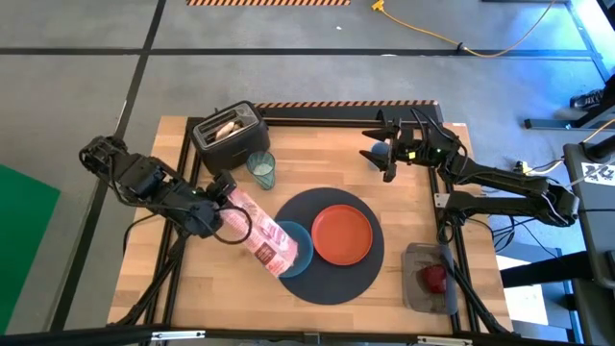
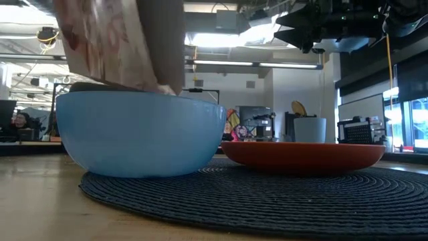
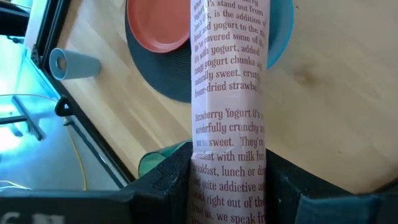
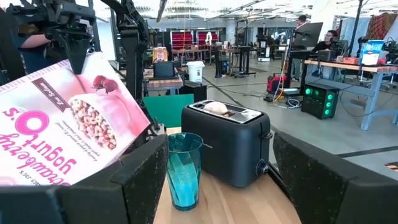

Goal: Arrange a breakfast setting
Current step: Pour the cereal from the cereal box into the bowl

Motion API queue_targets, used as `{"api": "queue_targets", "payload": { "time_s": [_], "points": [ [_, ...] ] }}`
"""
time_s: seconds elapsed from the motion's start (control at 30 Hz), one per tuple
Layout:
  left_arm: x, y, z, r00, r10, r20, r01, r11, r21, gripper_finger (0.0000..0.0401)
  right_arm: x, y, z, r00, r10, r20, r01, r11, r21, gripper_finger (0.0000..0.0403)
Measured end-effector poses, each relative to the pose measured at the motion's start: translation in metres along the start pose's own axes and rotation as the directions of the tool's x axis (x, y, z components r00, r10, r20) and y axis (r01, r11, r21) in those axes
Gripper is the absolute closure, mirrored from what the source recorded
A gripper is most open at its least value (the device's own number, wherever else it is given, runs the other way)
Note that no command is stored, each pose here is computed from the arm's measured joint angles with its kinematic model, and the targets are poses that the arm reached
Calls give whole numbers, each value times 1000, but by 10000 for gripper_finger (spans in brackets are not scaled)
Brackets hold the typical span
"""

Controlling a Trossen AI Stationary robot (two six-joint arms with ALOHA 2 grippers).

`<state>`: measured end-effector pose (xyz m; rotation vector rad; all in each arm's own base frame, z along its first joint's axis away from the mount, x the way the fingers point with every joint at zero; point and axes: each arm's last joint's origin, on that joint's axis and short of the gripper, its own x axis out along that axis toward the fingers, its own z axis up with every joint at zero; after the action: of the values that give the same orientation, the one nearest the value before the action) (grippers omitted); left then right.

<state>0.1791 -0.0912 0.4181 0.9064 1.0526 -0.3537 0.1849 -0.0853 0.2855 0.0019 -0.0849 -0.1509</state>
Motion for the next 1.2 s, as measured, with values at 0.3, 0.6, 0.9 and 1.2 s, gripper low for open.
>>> {"api": "queue_targets", "payload": {
  "time_s": [0.3, 0.6, 0.9, 1.2],
  "points": [
    [1, 2, -1, 1000, 15, -11, -15, 999, 33, 259, 0, 2, 2, 999, 52, 14, -53, 997, 57, 123],
    [11, 0, 8, 999, 0, -43, 6, 988, 152, 259, 4, 23, 5, 976, 211, 51, -211, 977, 5, 123],
    [11, 3, 6, 993, 85, -80, -61, 963, 262, 259, 5, 25, 5, 983, 175, 53, -174, 985, -9, 123],
    [8, -2, 9, 990, 120, -78, -88, 941, 327, 275, 5, 25, 4, 985, 170, 43, -169, 985, -14, 123]
  ]
}}
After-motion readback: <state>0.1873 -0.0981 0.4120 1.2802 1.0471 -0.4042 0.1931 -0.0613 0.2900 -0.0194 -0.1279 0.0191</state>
